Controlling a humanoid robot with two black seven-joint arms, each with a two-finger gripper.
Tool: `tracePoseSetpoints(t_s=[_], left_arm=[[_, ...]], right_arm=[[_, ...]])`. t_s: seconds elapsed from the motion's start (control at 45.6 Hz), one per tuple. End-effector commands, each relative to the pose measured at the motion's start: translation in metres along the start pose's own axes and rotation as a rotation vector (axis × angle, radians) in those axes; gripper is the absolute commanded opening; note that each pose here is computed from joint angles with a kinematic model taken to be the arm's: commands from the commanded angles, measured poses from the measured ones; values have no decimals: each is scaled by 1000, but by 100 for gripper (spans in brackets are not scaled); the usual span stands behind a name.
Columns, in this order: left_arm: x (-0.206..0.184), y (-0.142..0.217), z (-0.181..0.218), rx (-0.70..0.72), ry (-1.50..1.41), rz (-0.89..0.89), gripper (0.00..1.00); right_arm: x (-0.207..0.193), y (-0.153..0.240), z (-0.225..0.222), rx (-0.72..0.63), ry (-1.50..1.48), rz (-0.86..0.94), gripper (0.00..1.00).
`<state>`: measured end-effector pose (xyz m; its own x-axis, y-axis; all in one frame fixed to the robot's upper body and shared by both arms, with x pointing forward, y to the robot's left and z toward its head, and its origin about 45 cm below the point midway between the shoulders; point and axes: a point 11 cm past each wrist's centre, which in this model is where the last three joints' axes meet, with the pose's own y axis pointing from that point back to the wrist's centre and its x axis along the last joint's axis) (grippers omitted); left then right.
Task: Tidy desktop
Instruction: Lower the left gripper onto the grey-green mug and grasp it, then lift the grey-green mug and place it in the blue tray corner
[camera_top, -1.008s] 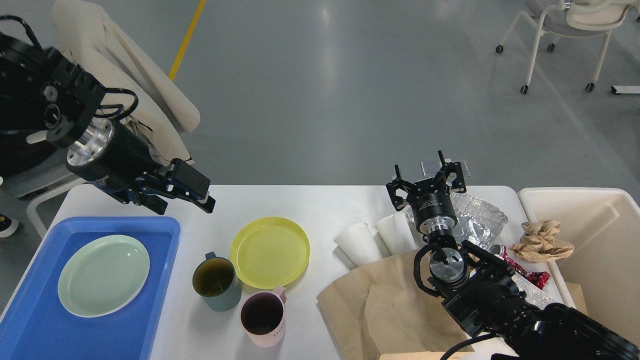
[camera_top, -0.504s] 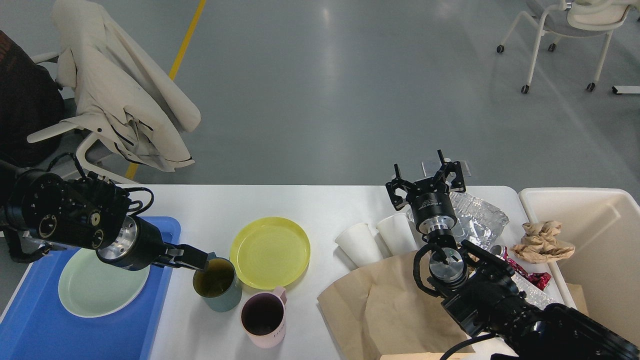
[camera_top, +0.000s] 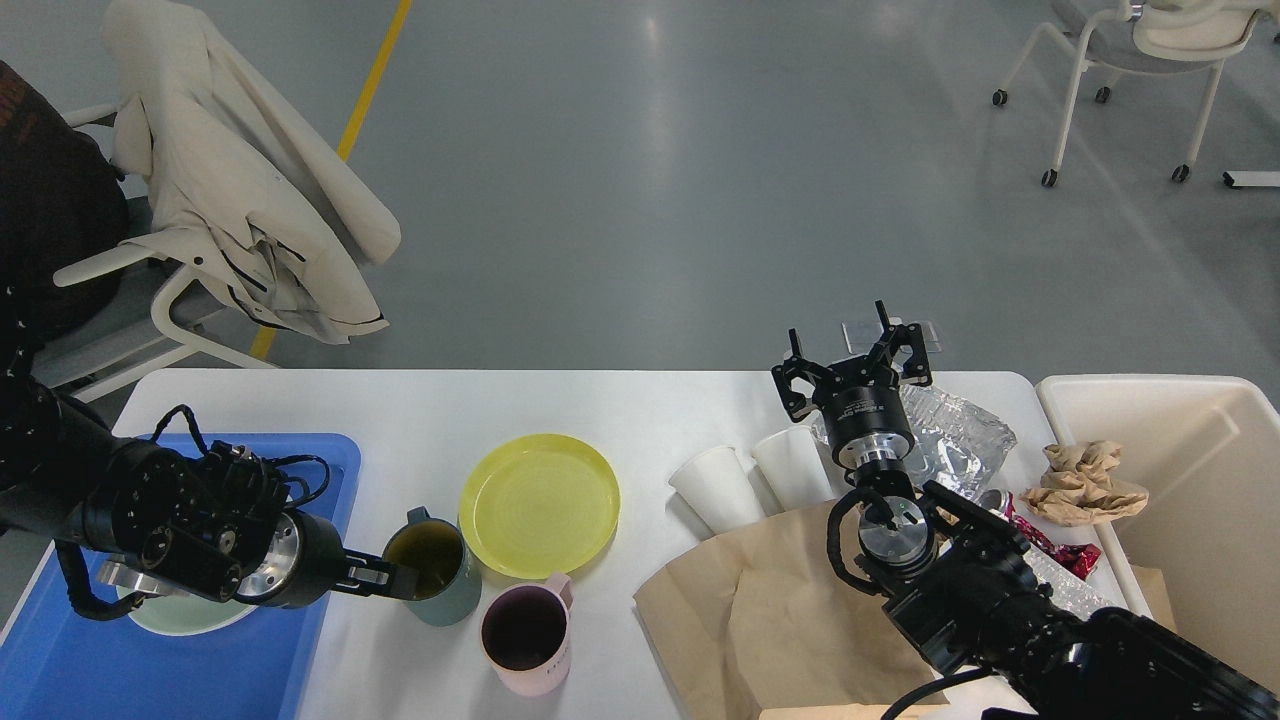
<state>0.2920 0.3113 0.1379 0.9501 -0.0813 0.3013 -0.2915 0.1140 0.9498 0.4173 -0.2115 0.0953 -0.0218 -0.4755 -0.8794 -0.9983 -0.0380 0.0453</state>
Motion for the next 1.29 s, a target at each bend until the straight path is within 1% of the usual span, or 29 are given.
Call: tracePoseSetpoints(t_s=[0.0, 0.241, 0.351, 0.46, 0.548, 0.614, 0.745, 0.767, 0.855, 0.964, 1.096, 1.183, 1.271], left_arm=[[-5, -5, -1, 15, 8, 23, 56], [1, -10, 11, -9, 42, 56, 57], [1, -15, 8, 9, 40, 62, 56], [-2, -23, 9, 16, 64, 64, 53], [-7, -29, 10, 18, 80, 58, 43], [-6, -30, 9, 22, 82, 62, 29], [-5, -30, 9, 22, 84, 58, 6], [-5, -29, 9, 20, 84, 58, 4], [-3, -24, 8, 14, 93, 46, 1], [8, -10, 6, 1, 110, 24, 0], [23, 21, 8, -23, 131, -6, 0], [36, 47, 10, -47, 147, -9, 0], [58, 85, 11, -76, 152, 0, 0]], right_arm=[[0, 0, 0, 0, 0, 0, 100], [0, 0, 0, 0, 0, 0, 100], [0, 0, 0, 0, 0, 0, 100], [0, 0, 0, 0, 0, 0, 100], [-1, 0, 0, -1, 1, -2, 100], [0, 0, 0, 0, 0, 0, 100], [0, 0, 0, 0, 0, 0, 100], [0, 0, 0, 0, 0, 0, 100], [-1, -1, 0, 0, 0, -2, 100], [-1, -1, 0, 0, 0, -2, 100], [-1, -1, 0, 0, 0, -2, 100], [0, 0, 0, 0, 0, 0, 100], [0, 0, 0, 0, 0, 0, 100]])
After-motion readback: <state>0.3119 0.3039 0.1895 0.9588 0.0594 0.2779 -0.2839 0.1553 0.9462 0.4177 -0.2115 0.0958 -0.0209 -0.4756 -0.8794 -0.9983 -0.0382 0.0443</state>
